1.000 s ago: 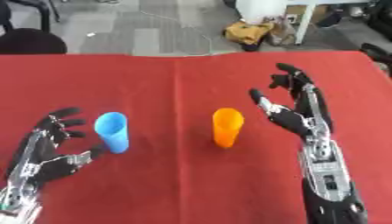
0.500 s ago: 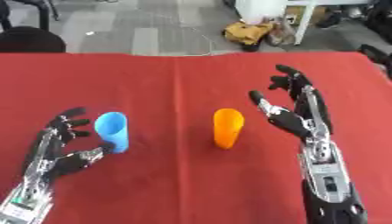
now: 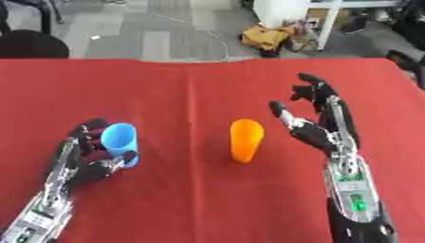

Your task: Pour the contents of one cup into another cup.

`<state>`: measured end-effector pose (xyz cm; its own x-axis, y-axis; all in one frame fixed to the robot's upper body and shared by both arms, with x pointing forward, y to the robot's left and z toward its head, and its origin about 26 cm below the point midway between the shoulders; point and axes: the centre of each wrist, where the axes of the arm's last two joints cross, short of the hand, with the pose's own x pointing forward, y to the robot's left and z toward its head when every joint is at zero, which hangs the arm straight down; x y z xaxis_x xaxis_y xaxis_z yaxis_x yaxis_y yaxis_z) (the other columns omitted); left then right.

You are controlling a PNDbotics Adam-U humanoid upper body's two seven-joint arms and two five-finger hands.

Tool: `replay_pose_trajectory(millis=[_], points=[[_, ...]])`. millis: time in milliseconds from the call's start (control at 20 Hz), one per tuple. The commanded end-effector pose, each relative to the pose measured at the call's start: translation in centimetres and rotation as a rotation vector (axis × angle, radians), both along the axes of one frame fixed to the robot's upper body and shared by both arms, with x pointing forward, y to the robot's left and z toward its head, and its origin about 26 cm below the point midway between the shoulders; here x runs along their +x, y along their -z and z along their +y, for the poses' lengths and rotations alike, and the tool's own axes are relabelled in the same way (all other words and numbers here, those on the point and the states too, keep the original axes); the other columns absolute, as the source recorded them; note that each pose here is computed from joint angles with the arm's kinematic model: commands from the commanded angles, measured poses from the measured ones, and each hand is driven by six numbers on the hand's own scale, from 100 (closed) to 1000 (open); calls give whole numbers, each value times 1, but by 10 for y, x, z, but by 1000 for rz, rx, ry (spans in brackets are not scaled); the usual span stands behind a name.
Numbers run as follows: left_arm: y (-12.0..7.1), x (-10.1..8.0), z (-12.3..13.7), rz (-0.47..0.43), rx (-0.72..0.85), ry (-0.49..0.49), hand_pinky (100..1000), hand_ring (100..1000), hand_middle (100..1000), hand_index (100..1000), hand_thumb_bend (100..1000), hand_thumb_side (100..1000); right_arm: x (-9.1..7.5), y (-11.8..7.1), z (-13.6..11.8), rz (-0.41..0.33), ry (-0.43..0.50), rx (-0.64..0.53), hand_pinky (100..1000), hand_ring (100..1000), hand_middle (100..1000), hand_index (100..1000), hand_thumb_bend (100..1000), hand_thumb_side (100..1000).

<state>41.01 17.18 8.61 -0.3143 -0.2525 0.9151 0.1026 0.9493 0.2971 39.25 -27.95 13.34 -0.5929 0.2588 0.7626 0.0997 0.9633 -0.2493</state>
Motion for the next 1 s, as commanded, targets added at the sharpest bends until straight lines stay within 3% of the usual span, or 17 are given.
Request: replay_pose_trajectory(millis=[50, 700, 1000], points=[[-13, 5, -4, -15, 3, 31, 641, 720, 744, 813, 771, 157, 1, -9, -1, -26, -8, -10, 896, 797, 489, 836, 545, 276], [-16, 11, -9, 22, 59, 76, 603, 666, 686, 796, 721, 145, 1, -7, -1, -22, -10, -7, 896, 797, 488, 836, 545, 276], [-9, 12, -11, 28, 66, 83, 534, 568, 583, 736, 597, 100, 0, -6, -1, -20, -11, -6, 896, 797, 488, 836, 541, 277]])
